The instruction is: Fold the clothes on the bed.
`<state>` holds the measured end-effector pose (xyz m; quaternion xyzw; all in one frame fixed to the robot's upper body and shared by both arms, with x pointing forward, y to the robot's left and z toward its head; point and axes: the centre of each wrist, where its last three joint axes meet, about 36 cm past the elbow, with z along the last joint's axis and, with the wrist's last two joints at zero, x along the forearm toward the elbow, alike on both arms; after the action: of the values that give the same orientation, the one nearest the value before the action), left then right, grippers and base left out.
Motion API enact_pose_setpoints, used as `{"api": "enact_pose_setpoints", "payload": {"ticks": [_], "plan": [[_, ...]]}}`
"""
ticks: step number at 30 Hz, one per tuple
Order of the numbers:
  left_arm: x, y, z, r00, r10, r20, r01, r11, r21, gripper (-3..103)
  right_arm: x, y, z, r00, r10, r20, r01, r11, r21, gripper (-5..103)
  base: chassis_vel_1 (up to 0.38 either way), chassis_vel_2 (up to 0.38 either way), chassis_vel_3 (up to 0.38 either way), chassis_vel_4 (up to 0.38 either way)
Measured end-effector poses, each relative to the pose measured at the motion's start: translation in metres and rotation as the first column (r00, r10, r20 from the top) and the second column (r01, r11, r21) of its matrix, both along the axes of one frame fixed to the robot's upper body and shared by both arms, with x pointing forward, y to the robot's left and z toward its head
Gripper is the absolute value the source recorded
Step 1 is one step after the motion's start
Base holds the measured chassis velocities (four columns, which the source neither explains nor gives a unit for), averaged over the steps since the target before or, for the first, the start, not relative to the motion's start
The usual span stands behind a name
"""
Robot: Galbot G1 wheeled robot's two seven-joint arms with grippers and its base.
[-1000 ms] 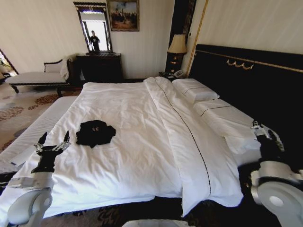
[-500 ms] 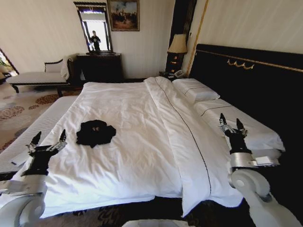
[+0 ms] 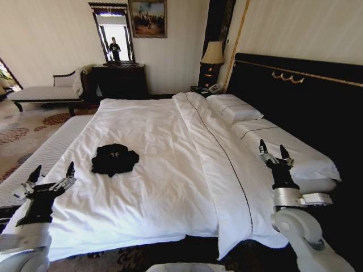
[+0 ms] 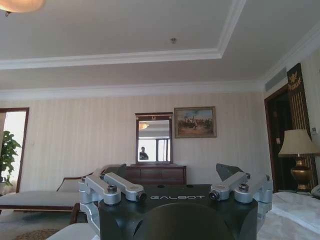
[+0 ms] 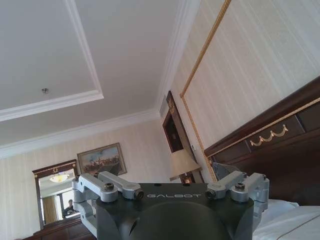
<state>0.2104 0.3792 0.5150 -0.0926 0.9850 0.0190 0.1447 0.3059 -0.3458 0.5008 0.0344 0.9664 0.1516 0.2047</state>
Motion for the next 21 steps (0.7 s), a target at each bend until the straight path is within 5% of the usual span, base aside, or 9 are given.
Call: {"api": "enact_pose_setpoints", "payload": {"ticks": [21], "plan": [[-0.002,-0.029,-0.015,1.0,-0.015,-0.001,0.015,0.998,-0.055,100,-0.021,0.002,0.004,0.996,-0.081,-0.033,0.081,0.997,0.012,100,0.0,0.0,0.0,0.0]]}}
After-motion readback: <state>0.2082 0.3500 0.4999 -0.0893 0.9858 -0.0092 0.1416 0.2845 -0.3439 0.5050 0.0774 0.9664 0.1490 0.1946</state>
